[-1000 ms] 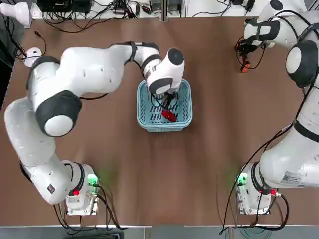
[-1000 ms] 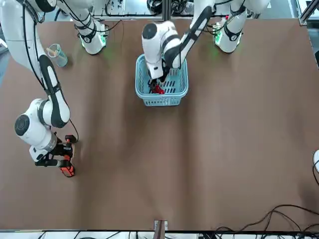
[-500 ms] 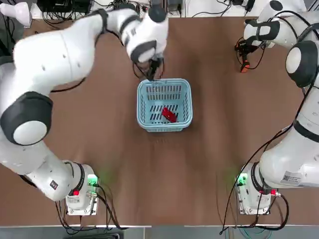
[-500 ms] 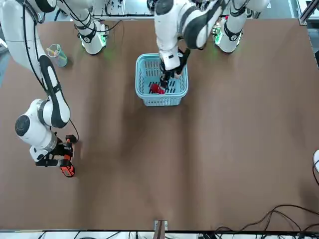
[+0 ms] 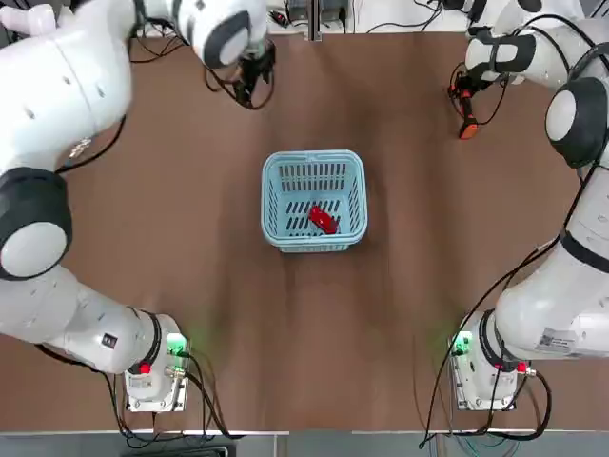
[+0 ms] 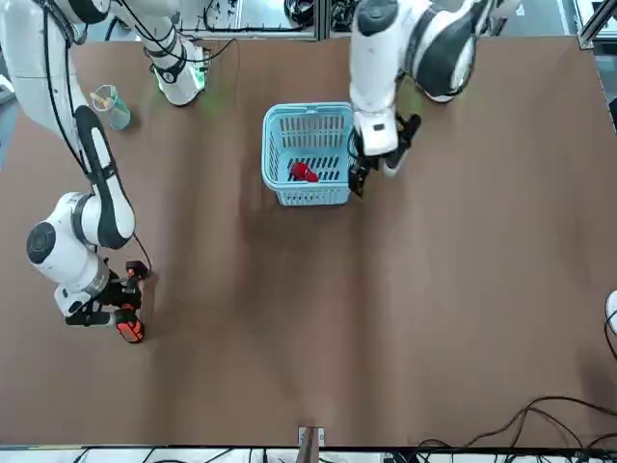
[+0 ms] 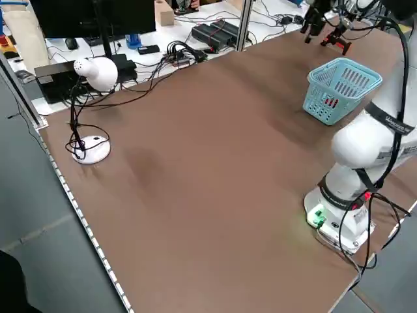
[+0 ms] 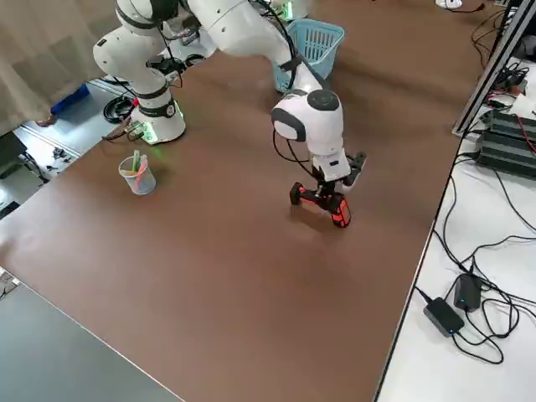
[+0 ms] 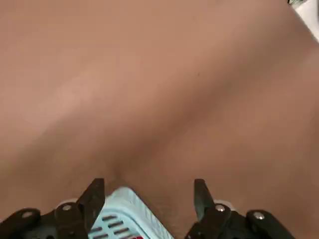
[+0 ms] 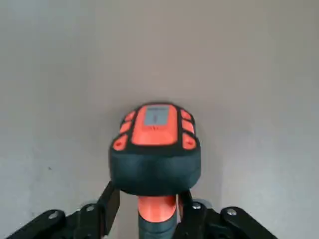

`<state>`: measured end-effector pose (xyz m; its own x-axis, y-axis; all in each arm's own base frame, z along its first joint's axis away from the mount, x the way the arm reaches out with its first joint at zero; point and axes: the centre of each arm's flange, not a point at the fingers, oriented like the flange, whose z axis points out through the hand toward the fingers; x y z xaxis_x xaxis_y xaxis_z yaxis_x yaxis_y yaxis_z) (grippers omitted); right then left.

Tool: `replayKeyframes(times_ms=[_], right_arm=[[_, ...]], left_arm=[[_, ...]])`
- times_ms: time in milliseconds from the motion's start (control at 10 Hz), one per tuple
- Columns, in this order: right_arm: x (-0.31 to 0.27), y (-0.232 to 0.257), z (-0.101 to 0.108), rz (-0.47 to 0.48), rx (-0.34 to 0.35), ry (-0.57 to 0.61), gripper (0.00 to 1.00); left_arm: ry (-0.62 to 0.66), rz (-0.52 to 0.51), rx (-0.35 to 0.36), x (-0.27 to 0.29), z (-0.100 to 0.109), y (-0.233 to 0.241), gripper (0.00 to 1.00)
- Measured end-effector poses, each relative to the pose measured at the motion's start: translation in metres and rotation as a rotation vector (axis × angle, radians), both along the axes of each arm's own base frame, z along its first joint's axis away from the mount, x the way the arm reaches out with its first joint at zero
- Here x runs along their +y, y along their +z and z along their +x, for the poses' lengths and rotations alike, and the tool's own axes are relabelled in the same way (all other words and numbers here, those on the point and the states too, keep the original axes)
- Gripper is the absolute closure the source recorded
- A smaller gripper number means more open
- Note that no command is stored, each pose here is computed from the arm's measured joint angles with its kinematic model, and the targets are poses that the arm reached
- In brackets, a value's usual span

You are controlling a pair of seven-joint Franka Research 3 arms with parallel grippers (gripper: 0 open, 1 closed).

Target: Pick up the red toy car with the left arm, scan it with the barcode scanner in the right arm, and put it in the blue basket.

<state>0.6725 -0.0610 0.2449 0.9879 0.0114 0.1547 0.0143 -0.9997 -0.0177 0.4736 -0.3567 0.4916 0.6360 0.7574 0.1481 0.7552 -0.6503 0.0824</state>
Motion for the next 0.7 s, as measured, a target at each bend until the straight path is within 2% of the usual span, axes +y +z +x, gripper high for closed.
replayKeyframes(times_ms=[100, 200, 300, 400, 500, 700], right_arm=[[0.001, 0.020, 0.002, 0.003, 0.007, 0.003, 0.29], [0.001, 0.045, 0.005, 0.006, 0.015, 0.007, 0.21], [0.002, 0.075, 0.006, 0.010, 0.022, 0.011, 0.18], [0.004, 0.109, 0.005, 0.014, 0.032, 0.016, 0.04], [0.006, 0.142, 0.001, 0.020, 0.057, 0.022, 0.00], [0.007, 0.212, -0.010, 0.031, 0.118, 0.023, 0.00]], left_arm=[[-0.047, -0.017, 0.014, 0.036, 0.015, 0.012, 0.19], [-0.099, -0.032, 0.020, 0.075, 0.026, 0.025, 0.19], [-0.156, -0.041, 0.020, 0.109, 0.032, 0.037, 0.19], [-0.230, -0.044, 0.036, 0.139, 0.032, 0.050, 0.19], [-0.317, -0.043, 0.059, 0.164, 0.029, 0.062, 0.19], [-0.470, -0.027, 0.078, 0.213, 0.023, 0.090, 0.19]])
